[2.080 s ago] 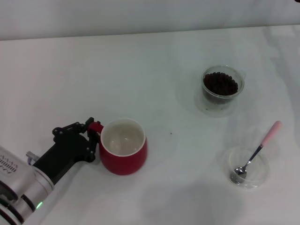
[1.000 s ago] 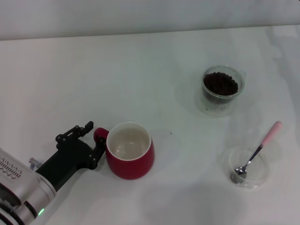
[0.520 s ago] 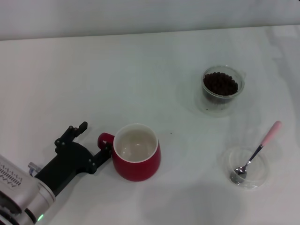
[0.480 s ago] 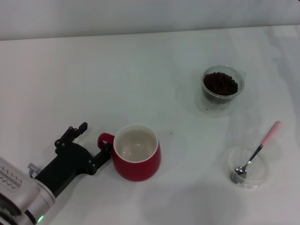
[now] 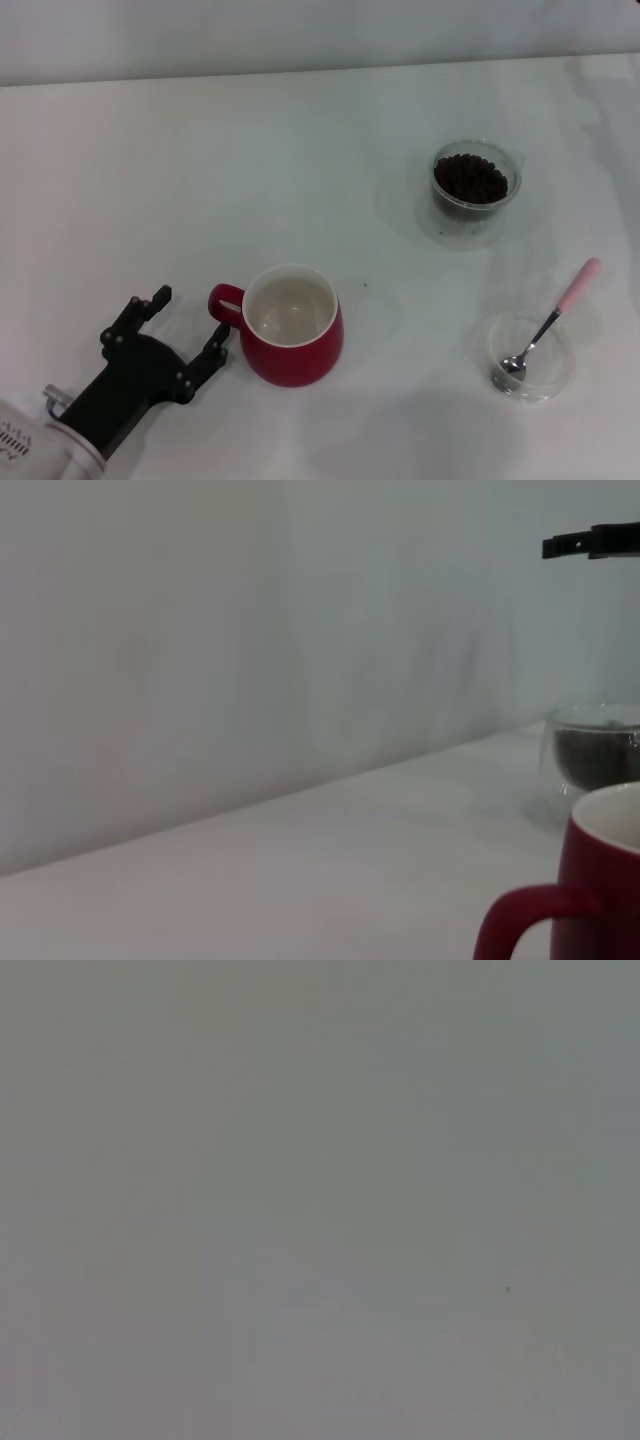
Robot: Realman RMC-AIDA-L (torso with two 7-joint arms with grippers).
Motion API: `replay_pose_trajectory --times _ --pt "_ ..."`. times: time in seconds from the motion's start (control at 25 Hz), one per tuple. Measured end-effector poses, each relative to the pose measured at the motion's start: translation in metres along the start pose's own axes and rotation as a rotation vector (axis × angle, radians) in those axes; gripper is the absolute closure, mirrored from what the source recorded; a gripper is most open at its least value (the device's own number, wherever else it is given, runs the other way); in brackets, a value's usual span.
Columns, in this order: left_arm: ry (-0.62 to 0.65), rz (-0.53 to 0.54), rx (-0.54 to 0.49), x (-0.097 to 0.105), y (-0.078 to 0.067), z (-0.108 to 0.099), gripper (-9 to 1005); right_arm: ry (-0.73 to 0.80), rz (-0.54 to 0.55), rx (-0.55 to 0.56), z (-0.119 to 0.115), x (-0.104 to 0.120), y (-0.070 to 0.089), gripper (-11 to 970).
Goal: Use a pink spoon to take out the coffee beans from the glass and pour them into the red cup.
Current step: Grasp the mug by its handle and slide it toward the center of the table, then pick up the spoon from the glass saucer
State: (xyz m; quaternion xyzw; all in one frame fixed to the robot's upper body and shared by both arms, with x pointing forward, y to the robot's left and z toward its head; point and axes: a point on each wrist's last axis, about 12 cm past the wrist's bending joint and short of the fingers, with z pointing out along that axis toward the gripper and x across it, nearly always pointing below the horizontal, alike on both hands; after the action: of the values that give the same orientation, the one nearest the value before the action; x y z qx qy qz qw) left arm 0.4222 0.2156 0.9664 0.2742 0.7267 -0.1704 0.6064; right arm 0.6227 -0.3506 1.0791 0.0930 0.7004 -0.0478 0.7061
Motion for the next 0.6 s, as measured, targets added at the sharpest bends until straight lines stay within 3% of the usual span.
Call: replay_pose_trajectory --times 0.2,0.36,0.6 --pt "-0.012 -0.016 -0.013 0.001 -0.002 -0.007 183 0.001 0.003 -0.003 0.000 0.000 0.001 121" --pt "-0.077 -0.054 -0.065 0.000 -0.004 -0.025 184 0.004 0.078 0.008 -0.002 0.002 -0.004 121" --pt "-0.156 -0.108 -0.232 0.001 0.007 -0.054 185 -0.006 0.202 0.037 -0.010 0.004 -0.023 122"
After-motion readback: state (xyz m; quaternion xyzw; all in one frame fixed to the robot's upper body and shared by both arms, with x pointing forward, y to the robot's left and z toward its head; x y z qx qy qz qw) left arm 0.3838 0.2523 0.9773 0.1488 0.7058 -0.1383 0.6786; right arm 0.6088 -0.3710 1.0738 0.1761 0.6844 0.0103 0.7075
